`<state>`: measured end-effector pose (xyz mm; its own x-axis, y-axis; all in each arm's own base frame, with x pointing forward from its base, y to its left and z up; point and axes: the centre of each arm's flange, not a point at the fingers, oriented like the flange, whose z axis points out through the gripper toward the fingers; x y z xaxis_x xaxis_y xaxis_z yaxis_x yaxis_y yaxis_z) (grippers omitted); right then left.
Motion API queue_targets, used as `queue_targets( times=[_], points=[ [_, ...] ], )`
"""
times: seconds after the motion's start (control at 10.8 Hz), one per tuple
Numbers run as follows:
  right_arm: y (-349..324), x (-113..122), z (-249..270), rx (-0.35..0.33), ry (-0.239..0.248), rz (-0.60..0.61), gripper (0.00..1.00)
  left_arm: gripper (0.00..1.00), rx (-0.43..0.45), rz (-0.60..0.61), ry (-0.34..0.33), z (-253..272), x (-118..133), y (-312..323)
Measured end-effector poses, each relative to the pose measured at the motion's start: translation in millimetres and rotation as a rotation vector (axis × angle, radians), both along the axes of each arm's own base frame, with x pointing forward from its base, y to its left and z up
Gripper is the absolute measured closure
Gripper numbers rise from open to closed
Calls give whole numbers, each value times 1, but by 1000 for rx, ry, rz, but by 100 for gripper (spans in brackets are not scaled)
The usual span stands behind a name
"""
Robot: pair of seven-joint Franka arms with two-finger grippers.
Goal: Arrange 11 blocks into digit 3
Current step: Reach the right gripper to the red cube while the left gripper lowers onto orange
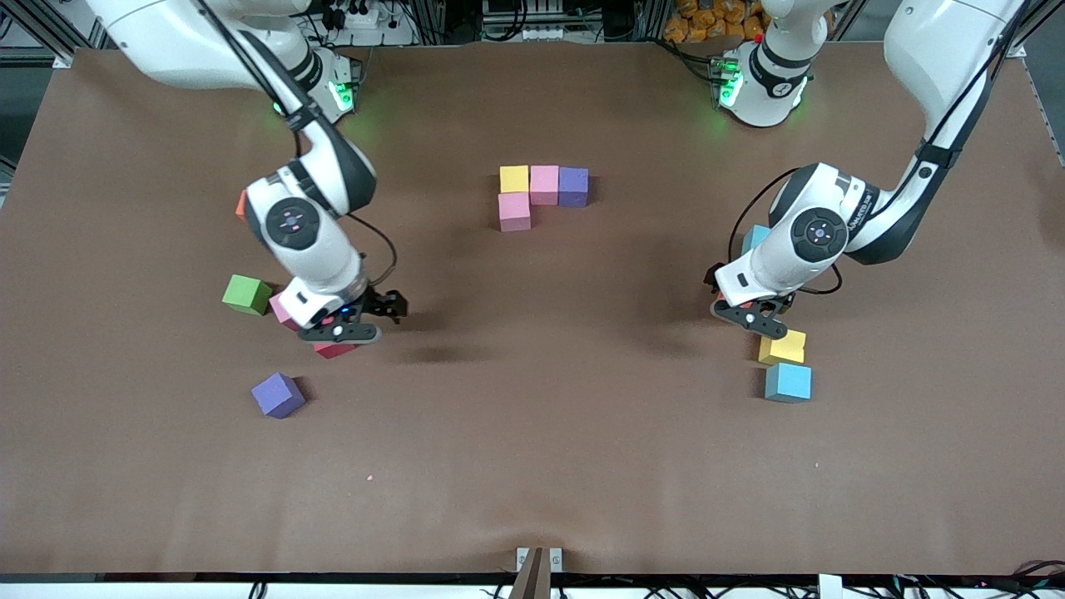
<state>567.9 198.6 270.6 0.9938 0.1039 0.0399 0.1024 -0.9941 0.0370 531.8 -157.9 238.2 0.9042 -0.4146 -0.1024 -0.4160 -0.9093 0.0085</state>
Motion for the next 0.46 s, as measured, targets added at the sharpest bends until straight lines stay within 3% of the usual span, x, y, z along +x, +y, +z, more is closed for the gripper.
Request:
queue_targets(
  times=[0.18, 0.46],
  points=[
    [-43, 9, -2, -23, 37, 132, 0, 0, -6, 1, 15, -7, -1, 0],
    [-99, 20, -5, -28, 54, 295, 0, 0, 4, -18, 21, -17, -2, 5]
  ],
)
